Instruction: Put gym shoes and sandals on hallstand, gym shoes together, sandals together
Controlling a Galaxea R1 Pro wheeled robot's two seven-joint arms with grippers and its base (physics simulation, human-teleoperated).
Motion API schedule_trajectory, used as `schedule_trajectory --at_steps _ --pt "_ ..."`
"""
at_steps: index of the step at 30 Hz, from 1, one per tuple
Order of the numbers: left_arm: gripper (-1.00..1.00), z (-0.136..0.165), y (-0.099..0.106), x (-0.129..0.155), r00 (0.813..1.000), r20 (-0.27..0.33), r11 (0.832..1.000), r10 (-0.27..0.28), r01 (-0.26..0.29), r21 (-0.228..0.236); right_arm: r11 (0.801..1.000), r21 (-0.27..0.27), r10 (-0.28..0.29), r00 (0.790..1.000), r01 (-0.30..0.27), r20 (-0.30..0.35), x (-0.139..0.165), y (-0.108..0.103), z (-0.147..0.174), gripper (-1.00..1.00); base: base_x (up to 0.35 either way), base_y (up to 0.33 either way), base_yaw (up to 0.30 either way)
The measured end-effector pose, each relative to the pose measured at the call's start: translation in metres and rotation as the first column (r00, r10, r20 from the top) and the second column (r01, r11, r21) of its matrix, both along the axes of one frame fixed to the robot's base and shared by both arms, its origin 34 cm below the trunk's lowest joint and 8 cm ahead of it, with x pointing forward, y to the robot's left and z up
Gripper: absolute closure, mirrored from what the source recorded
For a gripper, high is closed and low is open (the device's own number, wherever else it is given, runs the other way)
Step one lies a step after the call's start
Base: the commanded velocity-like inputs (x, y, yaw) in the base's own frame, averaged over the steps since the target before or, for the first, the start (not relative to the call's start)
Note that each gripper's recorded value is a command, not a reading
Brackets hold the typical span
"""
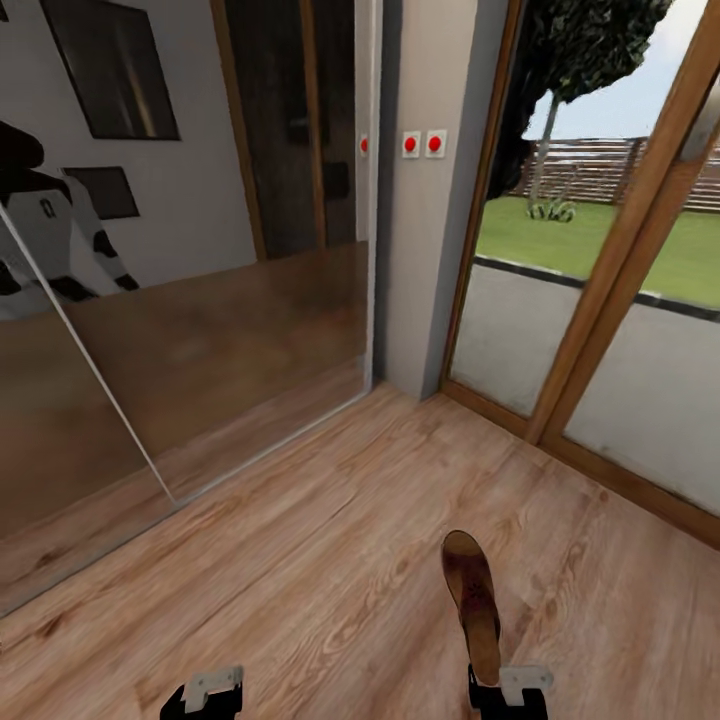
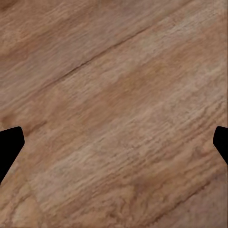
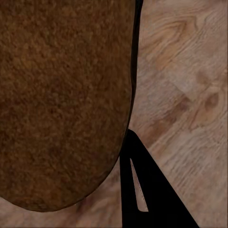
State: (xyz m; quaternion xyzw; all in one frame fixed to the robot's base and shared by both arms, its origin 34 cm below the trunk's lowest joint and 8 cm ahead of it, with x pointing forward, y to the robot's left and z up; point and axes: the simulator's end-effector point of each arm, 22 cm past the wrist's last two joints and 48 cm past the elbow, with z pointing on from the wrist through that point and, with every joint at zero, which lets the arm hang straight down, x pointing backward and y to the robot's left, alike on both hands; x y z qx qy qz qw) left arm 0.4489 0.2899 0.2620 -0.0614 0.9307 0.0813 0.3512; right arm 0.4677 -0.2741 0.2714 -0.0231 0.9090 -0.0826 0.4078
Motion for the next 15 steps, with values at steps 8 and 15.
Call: schedule_trajectory --at_steps 8,15 --pt "-1.0 0.0016 -0.0006 0.0014 1.0 0.005 1.0 -0.001 0.001 -0.002 1.0 0.0 0.0 1.0 0.0 0.006 0.0019 0.0001 0.0022 1.0 0.317 -0.165 0.272" --pt "-1.0 0.0031 -0.0009 0.003 1.0 0.009 1.0 -0.002 0.002 -0.002 1.0 0.001 0.001 1.0 -0.001 0.01 0.0033 0.0002 0.0036 1.0 0.117 -0.063 0.272"
